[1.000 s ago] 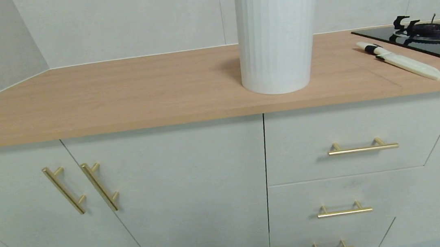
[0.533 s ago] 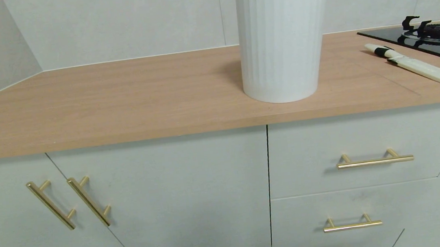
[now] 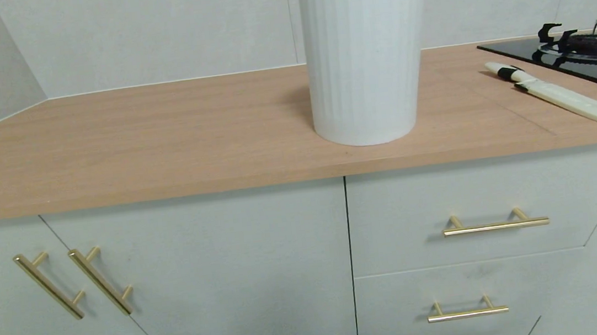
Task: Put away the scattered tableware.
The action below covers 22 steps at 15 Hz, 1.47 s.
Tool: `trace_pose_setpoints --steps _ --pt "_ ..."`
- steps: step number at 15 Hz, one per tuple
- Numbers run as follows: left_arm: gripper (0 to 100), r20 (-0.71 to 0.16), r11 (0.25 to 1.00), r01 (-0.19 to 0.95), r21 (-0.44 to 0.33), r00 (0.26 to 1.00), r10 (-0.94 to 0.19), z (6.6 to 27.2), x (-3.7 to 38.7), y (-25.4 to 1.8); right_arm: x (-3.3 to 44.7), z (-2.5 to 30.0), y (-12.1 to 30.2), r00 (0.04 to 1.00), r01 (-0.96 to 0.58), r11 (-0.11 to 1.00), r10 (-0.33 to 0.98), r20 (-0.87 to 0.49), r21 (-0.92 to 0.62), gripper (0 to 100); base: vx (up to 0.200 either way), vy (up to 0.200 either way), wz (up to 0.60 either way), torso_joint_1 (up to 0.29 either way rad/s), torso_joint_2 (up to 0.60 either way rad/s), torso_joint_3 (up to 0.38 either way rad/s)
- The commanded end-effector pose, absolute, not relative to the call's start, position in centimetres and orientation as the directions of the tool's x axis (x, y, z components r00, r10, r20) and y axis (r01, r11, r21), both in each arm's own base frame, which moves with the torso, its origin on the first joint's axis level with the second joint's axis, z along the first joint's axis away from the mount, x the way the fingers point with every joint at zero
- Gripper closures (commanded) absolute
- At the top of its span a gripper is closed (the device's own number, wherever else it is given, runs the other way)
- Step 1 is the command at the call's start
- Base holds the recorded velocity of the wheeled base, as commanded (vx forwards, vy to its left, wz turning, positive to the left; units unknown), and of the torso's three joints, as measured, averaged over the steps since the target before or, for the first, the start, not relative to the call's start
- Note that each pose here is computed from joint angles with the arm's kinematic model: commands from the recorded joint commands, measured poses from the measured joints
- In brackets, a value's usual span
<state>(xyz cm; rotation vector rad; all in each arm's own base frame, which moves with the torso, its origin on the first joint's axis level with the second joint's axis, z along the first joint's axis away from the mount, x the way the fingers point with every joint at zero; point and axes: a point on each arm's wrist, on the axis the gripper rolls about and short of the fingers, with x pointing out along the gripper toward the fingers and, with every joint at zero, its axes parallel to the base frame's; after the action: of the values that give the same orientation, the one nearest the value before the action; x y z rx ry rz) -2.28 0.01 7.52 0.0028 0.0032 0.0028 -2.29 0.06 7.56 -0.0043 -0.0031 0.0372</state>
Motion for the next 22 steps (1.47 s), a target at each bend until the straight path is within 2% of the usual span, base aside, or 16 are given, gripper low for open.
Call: trace_pose_setpoints --steps 1,2,22 --pt "0 -0.003 1.0 -0.003 0.003 1.0 0.003 7.52 -2.28 0.01 -2.28 7.56 0.06 0.999 -0.038 0.999 0.038 0.002 -0.005 0 0.0 -0.2 0.0 -0.002 0.01 -0.007" --pt "0 -0.003 1.0 -0.003 0.003 1.0 0.003 7.52 -2.28 0.01 -2.28 7.56 0.06 0.999 -0.038 0.999 0.038 0.002 -0.005 0 0.0 -0.2 0.0 0.002 0.0 0.012" --pt "0 -0.003 1.0 -0.003 0.002 1.0 0.003 7.52 -2.28 0.01 -2.28 7.58 0.06 0.999 -0.038 0.999 0.038 0.003 -0.008 0 0.0 0.0 0.0 0.0 0.0 0.0"
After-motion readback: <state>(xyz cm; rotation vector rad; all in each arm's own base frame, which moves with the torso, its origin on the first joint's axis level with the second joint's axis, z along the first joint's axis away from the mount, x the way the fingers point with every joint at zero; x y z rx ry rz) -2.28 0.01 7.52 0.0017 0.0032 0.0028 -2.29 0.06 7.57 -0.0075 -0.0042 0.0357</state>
